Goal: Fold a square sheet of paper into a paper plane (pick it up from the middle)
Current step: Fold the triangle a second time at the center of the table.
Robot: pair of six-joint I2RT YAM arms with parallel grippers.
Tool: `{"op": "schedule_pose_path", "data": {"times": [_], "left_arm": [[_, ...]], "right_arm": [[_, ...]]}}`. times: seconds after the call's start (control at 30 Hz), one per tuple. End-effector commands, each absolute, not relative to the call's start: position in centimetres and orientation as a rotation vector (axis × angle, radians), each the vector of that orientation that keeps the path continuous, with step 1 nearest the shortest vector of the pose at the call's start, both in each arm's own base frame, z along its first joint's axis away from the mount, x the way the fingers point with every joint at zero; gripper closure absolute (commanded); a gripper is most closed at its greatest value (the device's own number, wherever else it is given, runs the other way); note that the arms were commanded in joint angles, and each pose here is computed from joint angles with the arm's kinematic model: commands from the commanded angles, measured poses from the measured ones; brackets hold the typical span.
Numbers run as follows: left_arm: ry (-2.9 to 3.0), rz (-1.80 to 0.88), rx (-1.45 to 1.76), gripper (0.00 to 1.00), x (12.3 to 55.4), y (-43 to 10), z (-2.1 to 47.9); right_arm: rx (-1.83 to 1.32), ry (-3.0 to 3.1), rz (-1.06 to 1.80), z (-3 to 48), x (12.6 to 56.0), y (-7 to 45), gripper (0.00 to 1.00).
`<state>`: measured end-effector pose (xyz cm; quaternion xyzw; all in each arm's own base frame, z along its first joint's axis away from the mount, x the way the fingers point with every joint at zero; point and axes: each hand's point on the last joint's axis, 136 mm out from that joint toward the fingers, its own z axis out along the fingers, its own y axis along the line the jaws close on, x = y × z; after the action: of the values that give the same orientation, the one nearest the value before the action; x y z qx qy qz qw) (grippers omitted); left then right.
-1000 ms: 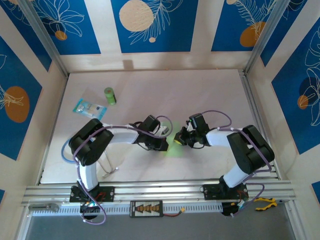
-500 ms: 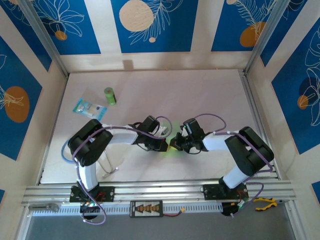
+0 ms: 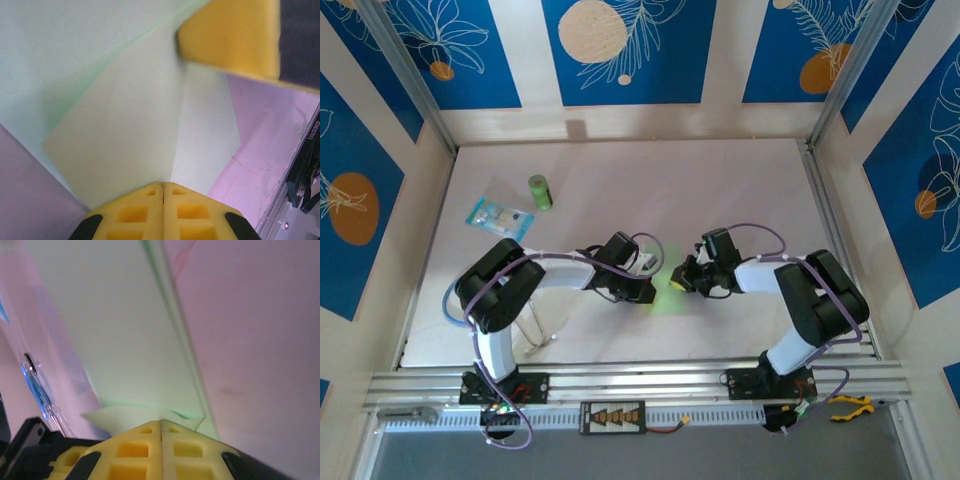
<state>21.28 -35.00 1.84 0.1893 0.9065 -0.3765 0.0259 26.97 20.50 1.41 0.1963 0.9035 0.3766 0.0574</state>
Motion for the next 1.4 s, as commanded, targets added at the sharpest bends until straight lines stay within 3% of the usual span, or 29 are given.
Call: {"op": "schedule_pose_path", "data": {"times": [0.0,0.23,0.53,0.87,1.13,1.37], "left_arm": [[3.007,-0.970,0.534,1.00,18.8,-31.2,-2.1],[3.003,-0.972,0.532,1.00,18.8,-31.2,-2.0],[2.979,-0.983,0.536,1.00,19.2,-31.6,-1.5],[2.936,-1.050,0.536,1.00,19.9,-32.7,0.3],[2.811,-1.190,0.564,0.95,21.9,-36.0,5.3],[2.831,-1.221,0.573,0.94,23.3,-38.0,4.0]], "right_arm": [[0.722,2.731,0.930,-0.3,28.4,17.0,0.99],[0.751,2.678,0.932,1.1,29.7,15.6,0.99],[0.463,2.630,1.187,5.6,29.0,20.1,0.98],[0.552,2.802,1.092,0.9,27.3,20.3,1.00],[0.602,2.853,1.040,-0.5,26.5,19.6,1.00],[0.608,2.859,1.041,-0.6,26.4,19.6,1.00]]}}
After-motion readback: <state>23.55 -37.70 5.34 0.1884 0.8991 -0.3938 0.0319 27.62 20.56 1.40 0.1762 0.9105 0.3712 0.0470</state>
